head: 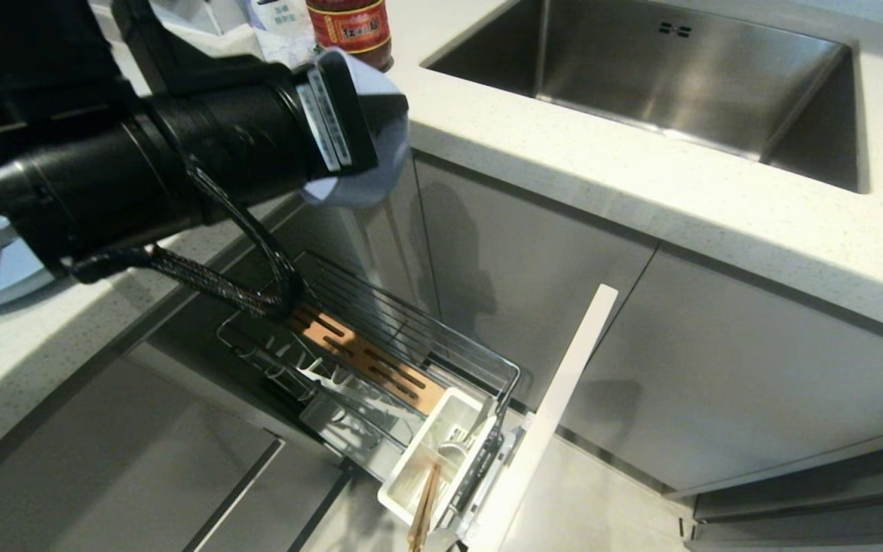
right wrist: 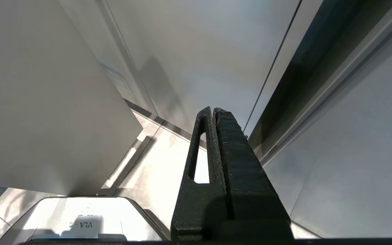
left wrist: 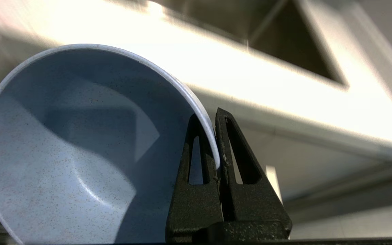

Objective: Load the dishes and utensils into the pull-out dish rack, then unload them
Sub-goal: Pick up the bowl and place it in the cupboard

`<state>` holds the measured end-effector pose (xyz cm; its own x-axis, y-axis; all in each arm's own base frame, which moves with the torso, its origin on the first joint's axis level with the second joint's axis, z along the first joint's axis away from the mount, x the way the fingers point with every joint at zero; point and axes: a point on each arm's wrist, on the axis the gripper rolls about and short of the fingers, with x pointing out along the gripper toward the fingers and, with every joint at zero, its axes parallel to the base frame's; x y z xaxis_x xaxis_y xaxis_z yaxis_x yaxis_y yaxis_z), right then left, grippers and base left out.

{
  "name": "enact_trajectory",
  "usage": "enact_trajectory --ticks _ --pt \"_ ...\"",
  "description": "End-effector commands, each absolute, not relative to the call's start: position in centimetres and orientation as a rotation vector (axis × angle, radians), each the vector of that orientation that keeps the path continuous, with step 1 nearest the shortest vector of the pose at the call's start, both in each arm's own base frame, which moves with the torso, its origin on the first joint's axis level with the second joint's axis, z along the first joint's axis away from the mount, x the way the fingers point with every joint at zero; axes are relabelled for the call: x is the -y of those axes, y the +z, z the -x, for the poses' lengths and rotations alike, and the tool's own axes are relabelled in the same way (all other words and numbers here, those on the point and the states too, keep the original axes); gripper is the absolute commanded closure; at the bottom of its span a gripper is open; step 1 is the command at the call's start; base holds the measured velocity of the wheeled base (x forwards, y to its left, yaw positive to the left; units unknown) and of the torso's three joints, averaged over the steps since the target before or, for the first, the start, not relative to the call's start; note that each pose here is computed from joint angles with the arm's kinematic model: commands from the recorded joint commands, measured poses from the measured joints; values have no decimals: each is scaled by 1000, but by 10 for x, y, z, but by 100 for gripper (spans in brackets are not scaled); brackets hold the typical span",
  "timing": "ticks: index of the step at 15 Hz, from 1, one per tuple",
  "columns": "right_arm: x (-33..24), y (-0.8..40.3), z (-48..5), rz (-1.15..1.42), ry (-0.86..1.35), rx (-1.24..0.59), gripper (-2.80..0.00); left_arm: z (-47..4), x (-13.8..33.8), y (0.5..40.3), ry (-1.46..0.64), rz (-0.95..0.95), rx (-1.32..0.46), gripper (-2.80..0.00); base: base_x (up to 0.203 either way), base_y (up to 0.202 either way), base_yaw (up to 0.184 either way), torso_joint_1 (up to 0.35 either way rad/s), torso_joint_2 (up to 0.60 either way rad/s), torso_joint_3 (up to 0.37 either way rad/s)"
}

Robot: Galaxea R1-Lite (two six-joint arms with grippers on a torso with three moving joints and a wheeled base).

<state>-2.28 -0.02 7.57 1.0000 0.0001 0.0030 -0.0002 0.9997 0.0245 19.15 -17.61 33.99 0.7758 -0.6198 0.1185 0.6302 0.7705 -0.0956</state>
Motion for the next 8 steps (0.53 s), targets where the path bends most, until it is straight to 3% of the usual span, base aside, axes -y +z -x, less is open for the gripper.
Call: enact_trajectory --ticks 1,4,8 --pt "0 75 23 -25 1 6 0 -189 189 317 -714 109 7 0 0 0 0 0 0 0" --pt "0 75 23 -25 0 6 0 -172 205 278 -682 163 -104 0 0 0 0 0 0 0" --pt "0 75 23 -25 1 5 0 -167 226 234 -429 435 -138 0 0 0 0 0 0 0"
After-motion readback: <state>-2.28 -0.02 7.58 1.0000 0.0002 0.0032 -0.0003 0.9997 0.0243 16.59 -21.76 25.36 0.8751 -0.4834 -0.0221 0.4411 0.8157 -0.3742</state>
